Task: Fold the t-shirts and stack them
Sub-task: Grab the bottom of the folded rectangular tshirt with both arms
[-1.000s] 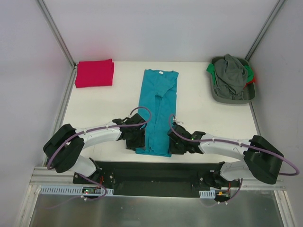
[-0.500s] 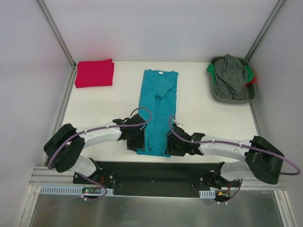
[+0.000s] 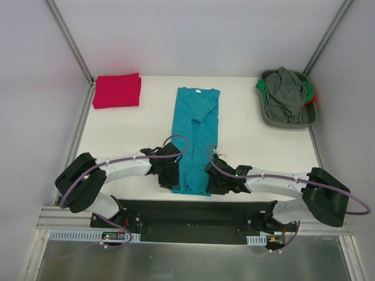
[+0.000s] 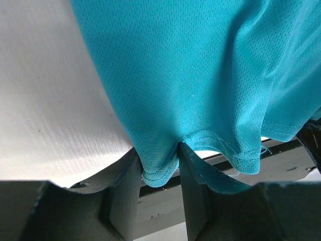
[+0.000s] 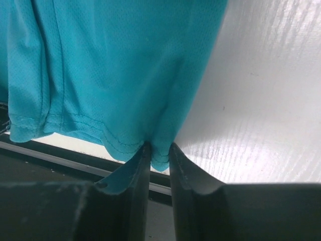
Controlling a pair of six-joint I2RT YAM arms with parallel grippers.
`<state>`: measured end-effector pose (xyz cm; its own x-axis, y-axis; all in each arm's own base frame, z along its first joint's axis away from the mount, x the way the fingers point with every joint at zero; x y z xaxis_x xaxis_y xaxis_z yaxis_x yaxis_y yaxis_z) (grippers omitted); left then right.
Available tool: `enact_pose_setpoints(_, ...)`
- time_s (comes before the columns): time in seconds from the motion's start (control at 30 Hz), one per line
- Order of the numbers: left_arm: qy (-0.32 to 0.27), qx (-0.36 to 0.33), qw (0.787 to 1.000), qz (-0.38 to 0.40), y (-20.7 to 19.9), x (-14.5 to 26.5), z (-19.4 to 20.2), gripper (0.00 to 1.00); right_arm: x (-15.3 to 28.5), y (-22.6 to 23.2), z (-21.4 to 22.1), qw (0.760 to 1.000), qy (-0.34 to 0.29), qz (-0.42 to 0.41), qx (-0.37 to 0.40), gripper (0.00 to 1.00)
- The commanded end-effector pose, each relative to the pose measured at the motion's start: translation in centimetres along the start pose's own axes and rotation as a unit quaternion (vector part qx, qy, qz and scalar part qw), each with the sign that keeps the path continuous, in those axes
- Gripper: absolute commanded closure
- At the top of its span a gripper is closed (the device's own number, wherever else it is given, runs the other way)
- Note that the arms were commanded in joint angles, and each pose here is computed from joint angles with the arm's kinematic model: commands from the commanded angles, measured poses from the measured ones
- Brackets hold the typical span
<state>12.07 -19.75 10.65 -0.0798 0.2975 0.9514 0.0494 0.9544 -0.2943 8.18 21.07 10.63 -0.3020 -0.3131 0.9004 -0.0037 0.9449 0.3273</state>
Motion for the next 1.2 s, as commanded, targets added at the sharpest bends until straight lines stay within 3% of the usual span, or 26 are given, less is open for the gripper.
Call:
enact_pose_setpoints(0.0, 0.050, -0.001, 0.994, -0.094, 3.3, -2.1, 2.5, 0.65, -0.6, -0.1, 0.4, 1.000, 0.013, 0.010, 0.001, 0.82)
enact_pose_setpoints(0.2, 0.044, 0.005, 0.989, -0.138, 5.4, -1.8, 3.8, 0.64, -0.2, -2.7, 1.2, 0.998, -0.002, 0.054, -0.010, 1.00)
enact_pose_setpoints(0.43, 0.059, 0.017, 0.981, -0.185, 7.3, -1.6, 5.3, 0.62, 0.1, -4.2, 1.8, 0.999, -0.005, 0.050, -0.004, 1.00)
enact_pose_setpoints(0.6, 0.061, 0.018, 0.987, -0.150, 6.4, -1.1, 5.1, 0.64, -0.3, -3.0, 1.7, 1.000, 0.006, 0.011, 0.001, 1.00)
enact_pose_setpoints(0.77, 0.063, 0.005, 0.995, -0.077, 4.6, -0.4, 5.3, 0.76, -0.6, -2.5, 1.6, 1.000, 0.014, 0.016, 0.004, 1.00)
enact_pose_setpoints(0.9, 0.051, 0.004, 0.997, -0.060, 4.6, 0.1, 5.7, 1.00, -0.4, -2.6, 1.7, 1.000, 0.011, 0.009, 0.004, 0.99)
enact_pose_setpoints(1.07, 0.039, 0.025, 0.998, -0.048, 5.9, 0.5, 7.1, 1.00, 0.9, -3.6, 3.0, 1.000, 0.022, -0.005, 0.022, 1.00)
enact_pose_setpoints(1.17, 0.031, 0.031, 0.999, -0.002, 6.0, 1.4, 7.7, 1.00, 1.8, -3.6, 4.1, 0.997, 0.050, -0.041, 0.042, 1.00)
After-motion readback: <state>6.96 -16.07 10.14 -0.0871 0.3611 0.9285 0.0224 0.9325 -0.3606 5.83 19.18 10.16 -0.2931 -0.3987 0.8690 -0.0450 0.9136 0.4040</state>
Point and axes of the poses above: each gripper's point midway between its finger pads, its own x axis back along the fingers, its own y axis along the line the jaws close on, z = x × y, the point moved 10 cm from there along x, back along the fingers, and after that the axes turned 3 degrees about -x, right-handed, at the moved point
